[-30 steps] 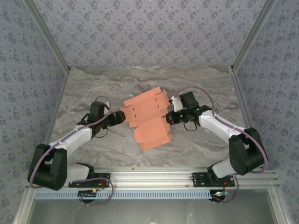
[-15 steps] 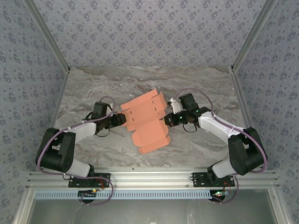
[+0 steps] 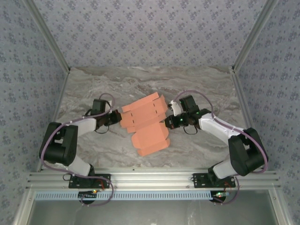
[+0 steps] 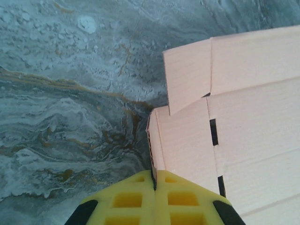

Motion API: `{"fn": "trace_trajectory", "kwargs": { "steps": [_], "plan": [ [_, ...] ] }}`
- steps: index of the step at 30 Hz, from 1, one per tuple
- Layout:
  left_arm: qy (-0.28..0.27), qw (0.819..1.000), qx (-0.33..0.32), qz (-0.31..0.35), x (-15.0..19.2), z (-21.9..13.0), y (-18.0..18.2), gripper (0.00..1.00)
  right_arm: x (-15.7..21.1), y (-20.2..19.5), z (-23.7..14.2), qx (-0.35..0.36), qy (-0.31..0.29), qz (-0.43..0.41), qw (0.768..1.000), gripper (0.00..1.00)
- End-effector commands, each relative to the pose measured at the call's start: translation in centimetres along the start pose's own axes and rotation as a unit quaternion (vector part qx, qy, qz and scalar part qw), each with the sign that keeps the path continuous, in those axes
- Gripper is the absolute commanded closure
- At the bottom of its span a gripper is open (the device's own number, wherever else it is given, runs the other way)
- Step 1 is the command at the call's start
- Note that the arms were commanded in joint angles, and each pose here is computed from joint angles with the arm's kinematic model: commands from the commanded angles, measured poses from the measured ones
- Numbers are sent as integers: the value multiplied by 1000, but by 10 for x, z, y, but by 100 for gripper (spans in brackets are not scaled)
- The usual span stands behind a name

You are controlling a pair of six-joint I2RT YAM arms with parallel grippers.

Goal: Fold the paper box

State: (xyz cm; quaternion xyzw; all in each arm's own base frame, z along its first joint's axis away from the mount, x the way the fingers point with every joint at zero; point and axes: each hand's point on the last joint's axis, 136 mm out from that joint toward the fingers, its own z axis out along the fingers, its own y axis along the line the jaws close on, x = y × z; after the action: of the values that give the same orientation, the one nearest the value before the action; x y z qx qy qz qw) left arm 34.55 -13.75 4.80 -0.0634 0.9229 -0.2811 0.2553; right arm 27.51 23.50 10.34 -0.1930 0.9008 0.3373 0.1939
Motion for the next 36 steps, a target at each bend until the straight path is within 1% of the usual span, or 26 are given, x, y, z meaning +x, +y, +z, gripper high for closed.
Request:
{"fn": "trace_trajectory", "kwargs": {
  "steps": [1,3,4,5,7,9,10,12,14,16,19,22,24,26,29,31,32,33,34,36],
  "plan": [
    [-18,999,18,36,-12,-10,-15,100,-4,-4,-5,0,-13,-4,1000,100],
    [-27,998,26,49,-14,-14,-24,100,-6,-6,-7,1,-18,4,1000,100],
    [-33,997,31,57,-15,-16,-29,100,-7,-8,-8,5,-21,10,1000,96],
    [-40,997,32,64,-17,-19,-33,100,-9,-11,-10,11,-24,16,1000,84],
    [-54,995,17,78,-19,-23,-37,100,-11,-12,-14,13,-32,19,999,67],
    [-64,994,-1,83,-22,-27,-38,100,-12,-14,-19,21,-42,20,999,58],
    [-67,994,-8,80,-24,-29,-38,100,-11,-14,-21,22,-45,16,999,56],
    [-72,995,-24,68,-28,-32,-36,100,-9,-21,-25,44,-50,13,998,56],
    [-83,995,-32,56,-32,-36,-34,100,-8,-26,-30,65,-56,9,996,60],
    [-94,994,-15,56,-34,-39,-41,100,-10,-22,-37,79,-63,-3,995,60],
    [-105,993,23,57,-33,-40,-52,100,-22,-1,-47,95,-74,-37,992,60],
    [-92,993,62,52,-29,-38,-65,100,-38,29,-47,84,-93,-52,991,58],
    [-82,993,75,46,-27,-38,-71,100,-44,47,-38,63,-108,-51,991,57],
    [-77,993,76,35,-27,-39,-72,100,-45,61,-20,42,-113,-57,991,57],
    [-75,994,72,23,-25,-41,-71,100,-39,85,17,34,-89,-107,990,52],
    [-73,995,69,13,-21,-42,-68,100,-37,101,41,19,-75,-119,990,46],
    [-73,995,67,8,-21,-42,-67,100,-39,105,48,17,-76,-120,990,39],
    [-70,995,66,2,-18,-41,-65,100,-39,108,57,23,-78,-121,989,26],
    [-68,995,67,-1,-17,-40,-65,100,-39,109,64,33,-80,-122,989,17],
    [-57,996,68,-4,-13,-38,-64,100,-38,111,78,44,-75,-123,989,15]
  ]
}}
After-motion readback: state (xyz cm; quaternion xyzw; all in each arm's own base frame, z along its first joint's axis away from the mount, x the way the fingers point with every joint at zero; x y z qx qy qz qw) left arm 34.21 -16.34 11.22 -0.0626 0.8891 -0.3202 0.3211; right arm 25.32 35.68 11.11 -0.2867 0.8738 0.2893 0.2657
